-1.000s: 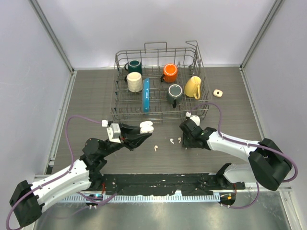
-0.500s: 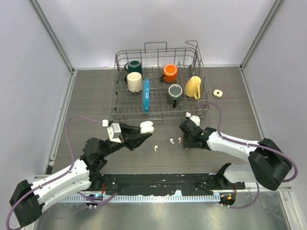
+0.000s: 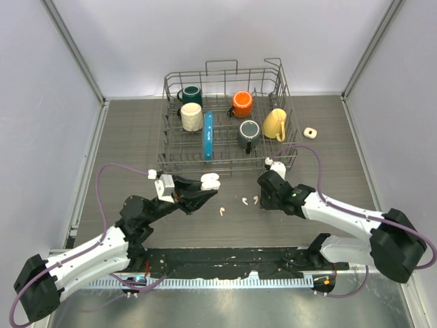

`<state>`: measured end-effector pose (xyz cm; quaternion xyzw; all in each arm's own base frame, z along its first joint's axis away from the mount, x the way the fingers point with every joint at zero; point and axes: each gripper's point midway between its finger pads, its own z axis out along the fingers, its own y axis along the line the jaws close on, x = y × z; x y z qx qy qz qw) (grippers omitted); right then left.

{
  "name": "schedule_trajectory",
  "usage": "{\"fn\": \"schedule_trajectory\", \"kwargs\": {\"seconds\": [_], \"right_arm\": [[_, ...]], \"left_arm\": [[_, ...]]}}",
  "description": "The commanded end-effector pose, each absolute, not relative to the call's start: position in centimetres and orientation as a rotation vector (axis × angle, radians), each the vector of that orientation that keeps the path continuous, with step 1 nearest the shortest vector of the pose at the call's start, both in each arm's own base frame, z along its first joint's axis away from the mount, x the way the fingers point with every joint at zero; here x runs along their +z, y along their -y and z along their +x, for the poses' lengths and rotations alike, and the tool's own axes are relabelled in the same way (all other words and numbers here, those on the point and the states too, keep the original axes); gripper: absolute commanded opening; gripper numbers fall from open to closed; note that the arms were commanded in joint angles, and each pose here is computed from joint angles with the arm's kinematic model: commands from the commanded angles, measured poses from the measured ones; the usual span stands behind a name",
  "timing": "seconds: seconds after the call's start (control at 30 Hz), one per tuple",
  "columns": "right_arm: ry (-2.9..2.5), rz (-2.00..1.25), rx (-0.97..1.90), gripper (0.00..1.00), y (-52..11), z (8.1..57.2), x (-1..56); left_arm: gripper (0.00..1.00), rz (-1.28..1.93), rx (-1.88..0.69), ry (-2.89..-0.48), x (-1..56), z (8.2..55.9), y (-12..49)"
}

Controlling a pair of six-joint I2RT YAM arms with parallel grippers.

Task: Insert the wireless bluetooth earbuds into the charging case
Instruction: Pick up the earbud from the center of the board, then place the earbud in the charging case.

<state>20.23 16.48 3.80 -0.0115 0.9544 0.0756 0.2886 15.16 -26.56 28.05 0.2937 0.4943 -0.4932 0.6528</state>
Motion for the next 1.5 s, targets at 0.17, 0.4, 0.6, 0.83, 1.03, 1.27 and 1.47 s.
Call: {"fn": "schedule_trajectory", "kwargs": {"seconds": [0.17,0.4,0.6,0.83,1.03,1.27,1.47], "right_arm": [[-2.157,-0.055,0.342,0.11,-19.0,23.3,15.4],[-1.887,-0.073,0.477,0.08,-21.4,24.2,25.6],[-1.725,-0.142,0.603,0.07,-24.2,23.2,31.8],[-1.597,-0.221,0.681,0.02,-27.2,21.1,35.2],[-1.540,-0.296,0.703,0.01,-29.3,19.1,36.3],[-1.512,-0.313,0.716,0.01,-30.1,17.5,36.2],[-1.531,-0.322,0.717,0.01,-30.7,17.1,35.3]], "left_arm": [[0.00,0.657,-1.124,-1.061,29.8,15.1,26.7],[0.00,0.671,-1.125,-1.045,30.0,15.1,27.0],[0.00,0.676,-1.128,-1.046,30.0,15.1,27.1],[0.00,0.687,-1.134,-1.052,29.9,15.1,27.4],[0.00,0.686,-1.134,-1.053,30.0,15.2,27.5],[0.00,0.675,-1.126,-1.062,29.9,15.5,27.4],[0.00,0.673,-1.125,-1.051,30.3,15.6,27.5]]}}
